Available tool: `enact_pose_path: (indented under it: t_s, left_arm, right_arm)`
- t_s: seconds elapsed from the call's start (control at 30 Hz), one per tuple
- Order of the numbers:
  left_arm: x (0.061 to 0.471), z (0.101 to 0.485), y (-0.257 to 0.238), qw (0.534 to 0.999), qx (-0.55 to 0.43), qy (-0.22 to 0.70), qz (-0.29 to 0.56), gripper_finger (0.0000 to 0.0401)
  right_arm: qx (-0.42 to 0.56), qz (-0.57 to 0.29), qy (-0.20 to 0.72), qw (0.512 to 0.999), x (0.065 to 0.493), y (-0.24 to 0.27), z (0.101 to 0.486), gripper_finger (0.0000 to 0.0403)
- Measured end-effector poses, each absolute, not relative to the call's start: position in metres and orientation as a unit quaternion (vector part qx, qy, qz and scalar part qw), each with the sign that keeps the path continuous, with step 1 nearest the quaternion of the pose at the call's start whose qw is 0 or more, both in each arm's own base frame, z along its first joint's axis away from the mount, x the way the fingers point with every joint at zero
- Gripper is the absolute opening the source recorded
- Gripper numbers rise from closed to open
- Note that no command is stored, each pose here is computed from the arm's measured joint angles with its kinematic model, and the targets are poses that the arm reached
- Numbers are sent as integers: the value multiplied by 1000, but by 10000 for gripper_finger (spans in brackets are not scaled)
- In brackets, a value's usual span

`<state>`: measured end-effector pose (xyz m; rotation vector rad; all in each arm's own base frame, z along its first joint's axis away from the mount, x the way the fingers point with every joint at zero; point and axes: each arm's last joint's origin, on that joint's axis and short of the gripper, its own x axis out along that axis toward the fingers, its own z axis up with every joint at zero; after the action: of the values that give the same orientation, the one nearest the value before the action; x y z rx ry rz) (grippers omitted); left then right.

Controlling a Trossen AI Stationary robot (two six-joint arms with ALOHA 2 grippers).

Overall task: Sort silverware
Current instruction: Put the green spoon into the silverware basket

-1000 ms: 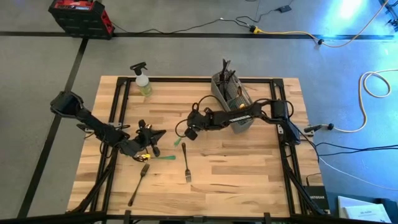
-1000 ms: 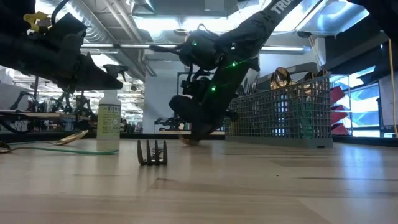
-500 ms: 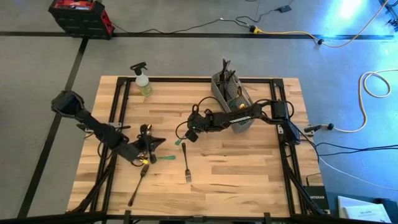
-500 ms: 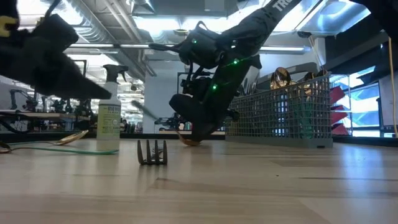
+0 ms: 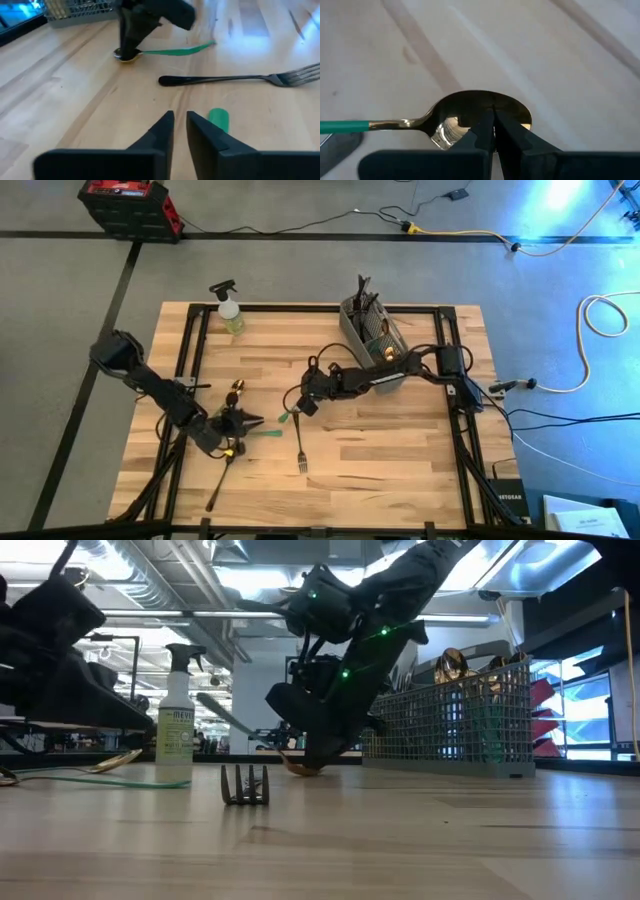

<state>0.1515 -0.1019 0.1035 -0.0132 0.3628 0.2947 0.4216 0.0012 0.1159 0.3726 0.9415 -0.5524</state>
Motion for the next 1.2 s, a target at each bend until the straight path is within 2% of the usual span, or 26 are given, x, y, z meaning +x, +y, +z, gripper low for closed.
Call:
enact_pose_path:
  t_s: [0.2,0.33,0.6,0.73,0.97,1.2]
  left_arm:
    - [155,108,-105,977,-16,162,135,111]
    - [164,117,-115,983,-3,160,90,155]
    - [176,122,-125,976,116,166,74,239]
    - [181,123,-127,961,199,167,90,255]
    - [210,126,-132,915,349,188,78,258]
    - [239,117,-127,881,407,223,93,258]
  right_arm:
    - [171,-276,444,835,420,11,115,0]
    - [172,-282,442,834,419,11,115,0]
    - [170,-282,443,834,419,10,115,0]
    - [165,-279,444,835,419,10,115,0]
    - [166,-279,442,836,420,10,115,0]
    - [164,-278,443,836,420,10,115,0]
